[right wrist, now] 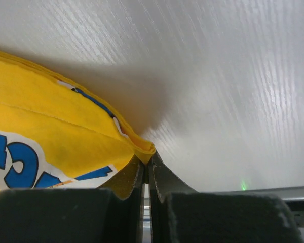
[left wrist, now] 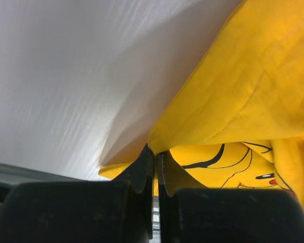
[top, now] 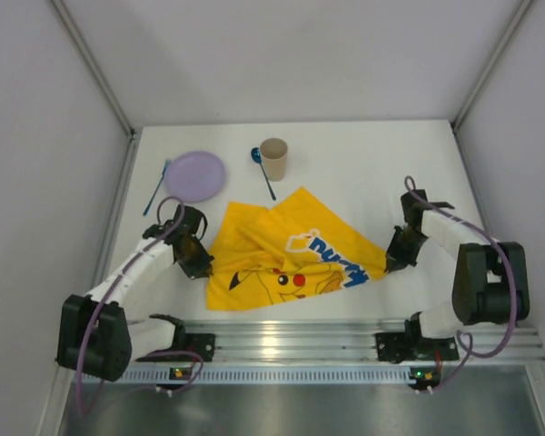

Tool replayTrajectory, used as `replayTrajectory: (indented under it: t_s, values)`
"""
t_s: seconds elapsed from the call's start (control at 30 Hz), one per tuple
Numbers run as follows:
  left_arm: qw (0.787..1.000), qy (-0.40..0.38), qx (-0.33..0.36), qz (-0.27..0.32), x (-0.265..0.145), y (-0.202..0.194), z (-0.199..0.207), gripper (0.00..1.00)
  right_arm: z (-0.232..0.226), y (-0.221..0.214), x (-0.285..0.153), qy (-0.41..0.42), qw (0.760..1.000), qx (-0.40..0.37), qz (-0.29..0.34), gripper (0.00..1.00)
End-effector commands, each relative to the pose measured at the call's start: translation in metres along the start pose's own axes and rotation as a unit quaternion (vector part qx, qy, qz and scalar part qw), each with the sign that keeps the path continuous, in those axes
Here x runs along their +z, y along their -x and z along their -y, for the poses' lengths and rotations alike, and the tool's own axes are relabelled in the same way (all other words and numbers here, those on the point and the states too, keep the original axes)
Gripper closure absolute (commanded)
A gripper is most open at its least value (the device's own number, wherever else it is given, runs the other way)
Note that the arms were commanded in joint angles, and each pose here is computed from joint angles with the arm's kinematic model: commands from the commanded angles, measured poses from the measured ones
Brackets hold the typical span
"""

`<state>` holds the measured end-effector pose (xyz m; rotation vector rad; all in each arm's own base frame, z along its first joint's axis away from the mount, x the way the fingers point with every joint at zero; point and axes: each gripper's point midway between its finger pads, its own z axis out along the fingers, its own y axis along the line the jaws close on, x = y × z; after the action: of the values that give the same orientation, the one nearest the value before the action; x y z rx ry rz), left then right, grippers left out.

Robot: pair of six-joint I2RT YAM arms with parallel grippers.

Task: Set the dinner table for one person

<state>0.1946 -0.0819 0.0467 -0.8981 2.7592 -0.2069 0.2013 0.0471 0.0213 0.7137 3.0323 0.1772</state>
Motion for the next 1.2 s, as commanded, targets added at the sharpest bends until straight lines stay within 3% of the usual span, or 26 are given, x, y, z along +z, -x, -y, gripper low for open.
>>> replayTrajectory:
  t_s: [0.0, 0.17, 0.3, 0.33, 0.37, 0.43, 0.47, 0.5, 0.53, 0.57, 0.6, 0.67, 0.77, 0.93, 1.07, 1.17]
  values:
    - [0.998, 0.043, -0.035, 0.004, -0.022, 0.002, -0.012, 1.00, 0.010, 0.006, -0.028, -0.025, 0.998, 0.054, 0.038, 1.00]
    - [0.991, 0.085, -0.082, 0.062, -0.060, 0.022, -0.025, 1.00, 0.031, 0.010, -0.045, -0.022, 0.985, 0.154, 0.075, 1.00]
    - [0.986, 0.069, -0.147, 0.036, -0.062, -0.004, -0.028, 1.00, 0.023, -0.019, -0.038, 0.018, 0.985, 0.168, 0.034, 1.00]
    - [0.987, 0.059, -0.150, 0.018, -0.060, -0.012, -0.026, 0.96, 0.016, -0.028, -0.034, 0.040, 0.985, 0.170, 0.014, 1.00]
    - [0.987, 0.054, -0.150, 0.013, -0.058, -0.018, -0.028, 0.73, 0.019, -0.045, -0.022, 0.042, 0.984, 0.172, -0.011, 1.00]
    - [0.988, 0.062, -0.144, -0.010, -0.047, -0.031, -0.036, 0.46, 0.015, -0.059, -0.010, 0.059, 0.984, 0.165, -0.042, 0.76]
    - [0.988, 0.065, -0.141, -0.019, -0.044, -0.035, -0.038, 0.36, 0.017, -0.063, -0.007, 0.056, 0.984, 0.163, -0.053, 0.61]
    - [0.988, 0.064, -0.135, -0.027, -0.042, -0.039, -0.039, 0.26, 0.018, -0.066, -0.004, 0.053, 0.984, 0.159, -0.062, 0.55]
    - [0.988, 0.067, -0.133, -0.034, -0.041, -0.042, -0.040, 0.22, 0.018, -0.067, -0.005, 0.053, 0.985, 0.153, -0.065, 0.48]
    - [0.989, 0.064, -0.131, -0.036, -0.042, -0.042, -0.039, 0.21, 0.017, -0.064, -0.007, 0.053, 0.985, 0.150, -0.062, 0.32]
    - [0.990, 0.055, -0.126, -0.031, -0.044, -0.040, -0.037, 0.20, 0.017, -0.063, -0.012, 0.054, 0.986, 0.147, -0.055, 0.24]
    - [0.993, 0.029, -0.116, -0.006, -0.048, -0.027, -0.025, 0.20, 0.010, -0.046, -0.026, 0.068, 0.987, 0.143, -0.024, 0.20]
    - [0.996, 0.001, -0.084, 0.023, -0.052, -0.006, -0.007, 0.23, -0.007, -0.005, -0.061, 0.100, 0.986, 0.123, 0.051, 0.20]
    - [0.997, -0.026, -0.025, 0.063, -0.045, 0.041, 0.038, 0.29, -0.051, 0.061, -0.097, 0.172, 0.975, 0.073, 0.118, 0.21]
    - [0.996, -0.036, 0.011, 0.078, -0.028, 0.068, 0.063, 0.31, -0.112, 0.099, -0.115, 0.270, 0.956, -0.007, 0.119, 0.22]
    - [0.996, -0.056, 0.020, 0.072, -0.009, 0.084, 0.076, 0.34, -0.154, 0.108, -0.099, 0.305, 0.948, -0.063, 0.068, 0.25]
